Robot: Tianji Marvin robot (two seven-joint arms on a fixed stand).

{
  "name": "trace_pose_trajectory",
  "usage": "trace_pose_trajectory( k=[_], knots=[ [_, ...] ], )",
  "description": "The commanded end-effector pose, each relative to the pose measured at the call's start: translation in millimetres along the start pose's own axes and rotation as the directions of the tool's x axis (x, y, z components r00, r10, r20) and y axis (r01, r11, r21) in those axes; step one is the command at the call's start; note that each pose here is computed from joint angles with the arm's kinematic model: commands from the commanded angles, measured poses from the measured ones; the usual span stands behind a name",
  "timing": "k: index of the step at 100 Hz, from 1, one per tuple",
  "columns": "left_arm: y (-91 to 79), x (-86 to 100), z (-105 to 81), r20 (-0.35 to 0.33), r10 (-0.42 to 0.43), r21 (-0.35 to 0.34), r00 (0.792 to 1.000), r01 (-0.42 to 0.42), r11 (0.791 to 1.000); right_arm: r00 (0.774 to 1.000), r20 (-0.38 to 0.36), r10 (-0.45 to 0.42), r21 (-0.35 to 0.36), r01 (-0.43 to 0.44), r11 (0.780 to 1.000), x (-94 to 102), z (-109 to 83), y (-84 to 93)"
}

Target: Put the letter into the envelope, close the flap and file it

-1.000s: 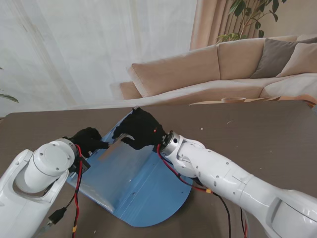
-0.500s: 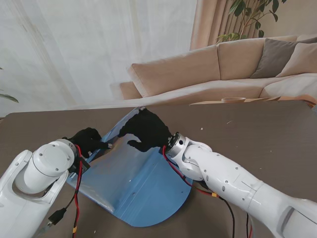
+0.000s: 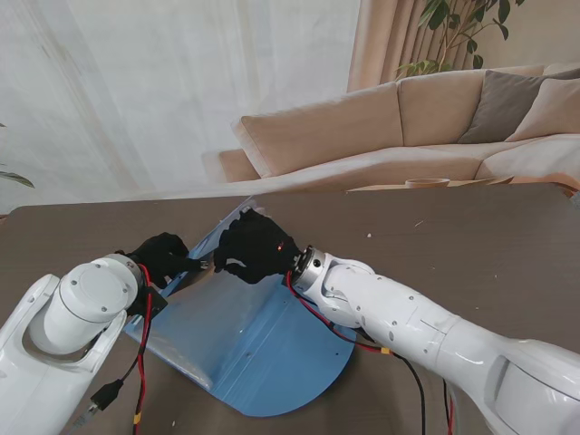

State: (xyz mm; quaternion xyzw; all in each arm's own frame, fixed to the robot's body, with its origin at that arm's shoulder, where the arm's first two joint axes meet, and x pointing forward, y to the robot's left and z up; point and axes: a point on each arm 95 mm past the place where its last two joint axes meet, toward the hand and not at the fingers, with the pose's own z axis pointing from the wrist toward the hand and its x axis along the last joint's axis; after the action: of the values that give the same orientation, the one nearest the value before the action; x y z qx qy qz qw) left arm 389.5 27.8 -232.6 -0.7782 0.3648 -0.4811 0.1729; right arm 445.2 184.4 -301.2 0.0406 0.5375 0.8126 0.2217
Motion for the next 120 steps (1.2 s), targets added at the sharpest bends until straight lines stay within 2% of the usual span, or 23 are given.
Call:
trace_pose_trajectory(
  k=[1, 17, 30, 44, 59, 73, 91, 120],
  knots=[
    [5.3, 9.0, -3.2, -0.026, -0.01, -0.024, 1.0, 0.009, 1.0, 1.0, -0.016, 0.011, 0.004, -0.011, 1.0, 3.6, 8.3, -2.0],
    [9.2, 12.8, -3.0, -0.033, -0.02, -0.038, 0.999, 0.018, 0.999, 0.999, -0.034, 0.013, 0.013, -0.012, 1.0, 5.8, 11.6, -5.6],
    [9.2, 12.7, -2.5, -0.033, -0.019, -0.033, 0.999, 0.018, 0.999, 1.0, -0.016, 0.01, 0.01, -0.01, 1.0, 4.9, 9.4, -2.4],
    [8.4, 10.8, -0.9, -0.04, -0.001, 0.0, 0.999, 0.001, 1.0, 1.0, 0.022, 0.013, -0.003, -0.013, 1.0, 4.0, 4.4, 9.3],
    [10.4, 8.3, -0.2, -0.064, 0.024, 0.044, 0.998, -0.021, 0.999, 0.996, 0.089, 0.016, -0.022, -0.014, 1.0, 6.3, -6.8, 29.5],
    [18.6, 4.7, -2.6, -0.101, 0.042, 0.047, 0.994, -0.038, 0.998, 0.985, 0.171, 0.025, -0.025, -0.021, 0.999, 10.3, -25.3, 52.1],
    [38.4, 1.5, -5.0, -0.119, 0.056, 0.008, 0.991, -0.056, 0.998, 0.96, 0.28, 0.033, -0.01, -0.032, 0.999, 15.9, -57.7, 78.3],
    [75.6, -0.6, -2.6, -0.112, 0.085, -0.057, 0.99, -0.092, 0.994, 0.914, 0.405, 0.017, 0.017, -0.027, 0.999, 26.4, -107.9, 101.9]
  ],
)
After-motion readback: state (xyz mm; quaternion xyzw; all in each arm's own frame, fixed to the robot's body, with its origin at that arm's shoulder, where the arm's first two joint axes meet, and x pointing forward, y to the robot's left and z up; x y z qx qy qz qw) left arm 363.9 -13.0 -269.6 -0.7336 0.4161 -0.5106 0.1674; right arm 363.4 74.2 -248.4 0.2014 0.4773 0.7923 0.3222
